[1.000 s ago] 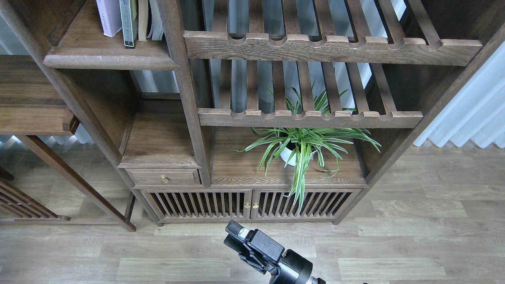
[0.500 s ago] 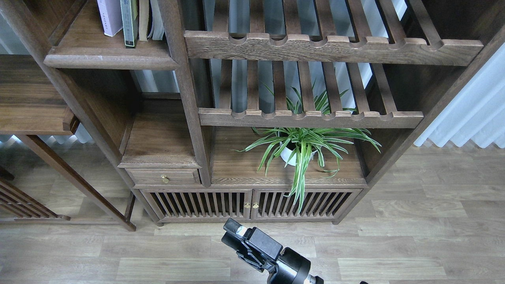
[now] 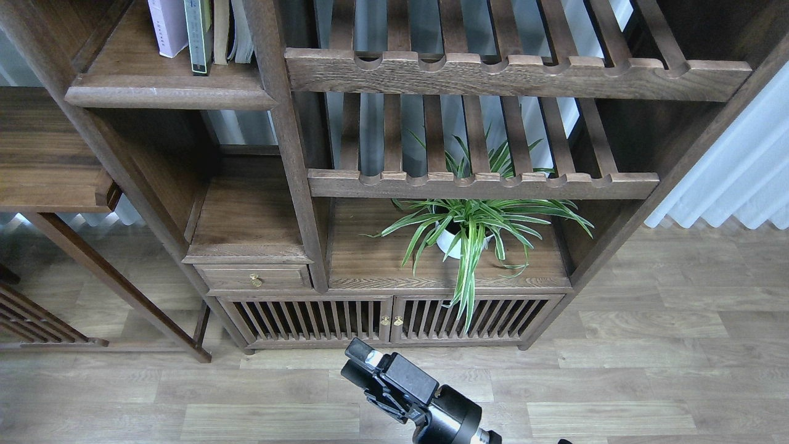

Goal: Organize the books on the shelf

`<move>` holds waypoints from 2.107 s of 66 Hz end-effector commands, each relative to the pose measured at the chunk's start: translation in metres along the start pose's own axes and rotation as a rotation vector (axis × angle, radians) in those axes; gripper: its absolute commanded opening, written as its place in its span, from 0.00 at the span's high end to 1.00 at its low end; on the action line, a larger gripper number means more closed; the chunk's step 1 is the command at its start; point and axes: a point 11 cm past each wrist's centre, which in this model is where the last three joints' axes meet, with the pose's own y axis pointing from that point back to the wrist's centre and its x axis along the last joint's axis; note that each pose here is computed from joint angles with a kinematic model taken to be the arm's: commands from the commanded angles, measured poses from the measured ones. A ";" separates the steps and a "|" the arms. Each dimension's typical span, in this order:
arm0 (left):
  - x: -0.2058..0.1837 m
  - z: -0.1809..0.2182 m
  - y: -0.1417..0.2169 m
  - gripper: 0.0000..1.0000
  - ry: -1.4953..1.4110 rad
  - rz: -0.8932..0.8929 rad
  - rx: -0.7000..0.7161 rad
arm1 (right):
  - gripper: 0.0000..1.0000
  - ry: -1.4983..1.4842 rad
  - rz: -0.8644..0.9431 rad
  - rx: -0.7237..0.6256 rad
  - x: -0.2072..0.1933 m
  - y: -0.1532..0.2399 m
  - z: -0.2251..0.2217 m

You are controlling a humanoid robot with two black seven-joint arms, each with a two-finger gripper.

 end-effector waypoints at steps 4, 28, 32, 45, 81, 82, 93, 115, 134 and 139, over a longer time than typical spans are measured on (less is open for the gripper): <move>-0.004 -0.003 -0.007 0.98 0.008 -0.004 -0.040 | 0.01 -0.009 -0.013 0.000 -0.002 -0.004 0.004; -0.039 -0.034 -0.030 0.97 0.054 -0.065 -0.075 | 0.01 -0.009 -0.022 0.000 -0.004 -0.008 0.004; -0.044 -0.040 -0.033 0.98 0.041 -0.077 -0.072 | 0.01 -0.010 -0.022 -0.002 -0.004 -0.008 0.005; -0.043 -0.040 -0.032 0.98 0.031 -0.075 -0.105 | 0.01 -0.011 -0.022 0.001 -0.004 -0.007 0.005; -0.024 -0.065 -0.023 0.98 0.022 -0.006 -0.192 | 0.02 -0.012 -0.072 0.040 -0.014 -0.022 -0.002; -0.025 -0.065 -0.024 0.98 0.024 -0.008 -0.197 | 0.02 -0.010 -0.072 0.046 -0.014 -0.022 -0.004; -0.027 -0.080 -0.025 0.97 0.044 0.006 -0.199 | 0.02 0.060 -0.110 0.095 -0.028 -0.030 -0.038; -0.033 -0.113 -0.030 0.97 0.118 0.072 -0.205 | 0.02 0.152 -0.183 0.093 -0.056 -0.052 -0.067; -0.029 -0.134 -0.025 0.95 0.106 0.096 -0.140 | 0.02 0.206 -0.255 0.132 -0.083 -0.064 -0.088; -0.034 -0.139 -0.026 0.95 0.103 0.083 -0.127 | 0.02 0.208 -0.258 0.130 -0.085 -0.065 -0.088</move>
